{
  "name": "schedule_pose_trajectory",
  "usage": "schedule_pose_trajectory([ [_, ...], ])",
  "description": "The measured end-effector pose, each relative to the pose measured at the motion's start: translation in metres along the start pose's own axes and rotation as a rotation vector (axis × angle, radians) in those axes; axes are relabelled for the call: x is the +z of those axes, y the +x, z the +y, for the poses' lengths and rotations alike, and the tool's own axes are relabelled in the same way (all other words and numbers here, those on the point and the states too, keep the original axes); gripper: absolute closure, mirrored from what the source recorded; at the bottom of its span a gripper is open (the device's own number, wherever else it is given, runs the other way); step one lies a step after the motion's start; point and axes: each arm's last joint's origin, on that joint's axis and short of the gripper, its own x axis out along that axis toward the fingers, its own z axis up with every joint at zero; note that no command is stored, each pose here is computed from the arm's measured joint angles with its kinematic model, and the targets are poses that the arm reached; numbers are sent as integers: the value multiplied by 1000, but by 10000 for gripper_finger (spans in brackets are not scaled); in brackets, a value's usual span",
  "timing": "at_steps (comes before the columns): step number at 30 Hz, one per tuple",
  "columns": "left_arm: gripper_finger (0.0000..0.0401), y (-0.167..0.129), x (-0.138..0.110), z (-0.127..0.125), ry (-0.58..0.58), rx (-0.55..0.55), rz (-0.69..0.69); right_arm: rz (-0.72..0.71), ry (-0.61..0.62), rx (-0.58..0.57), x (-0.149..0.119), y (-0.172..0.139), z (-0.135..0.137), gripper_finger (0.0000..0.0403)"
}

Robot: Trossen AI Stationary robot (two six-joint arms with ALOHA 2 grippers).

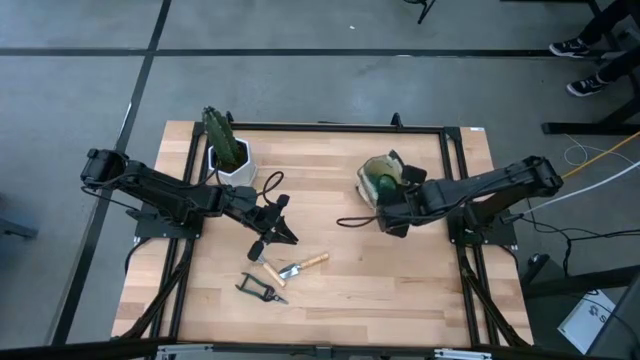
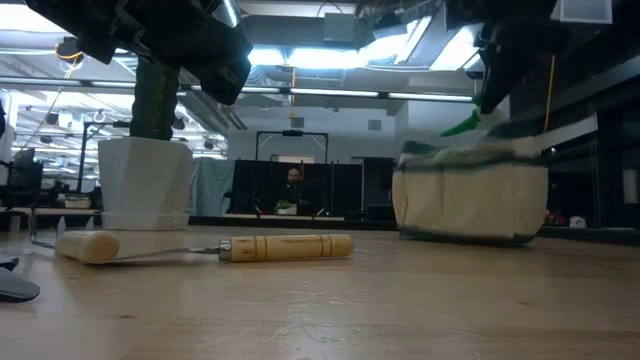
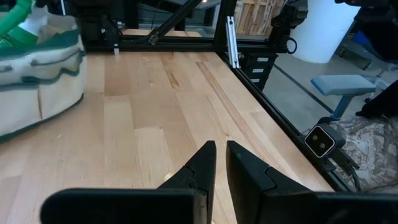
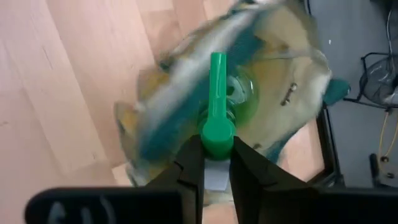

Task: Pick & Place Garden tools in Gardening bag
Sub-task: Put the spray bottle into the gardening bag

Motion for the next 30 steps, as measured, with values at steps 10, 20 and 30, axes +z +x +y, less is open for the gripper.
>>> schedule_pose_trajectory([
  [10, 370, 0, 0, 0, 0, 0, 0, -20, 237, -30, 1, 0, -2, 352],
  [20, 370, 0, 0, 0, 0, 0, 0, -11, 739, -44, 4, 4, -10, 352],
  [30, 370, 0, 0, 0, 0, 0, 0, 20, 823, -41, 1, 10, -9, 301],
])
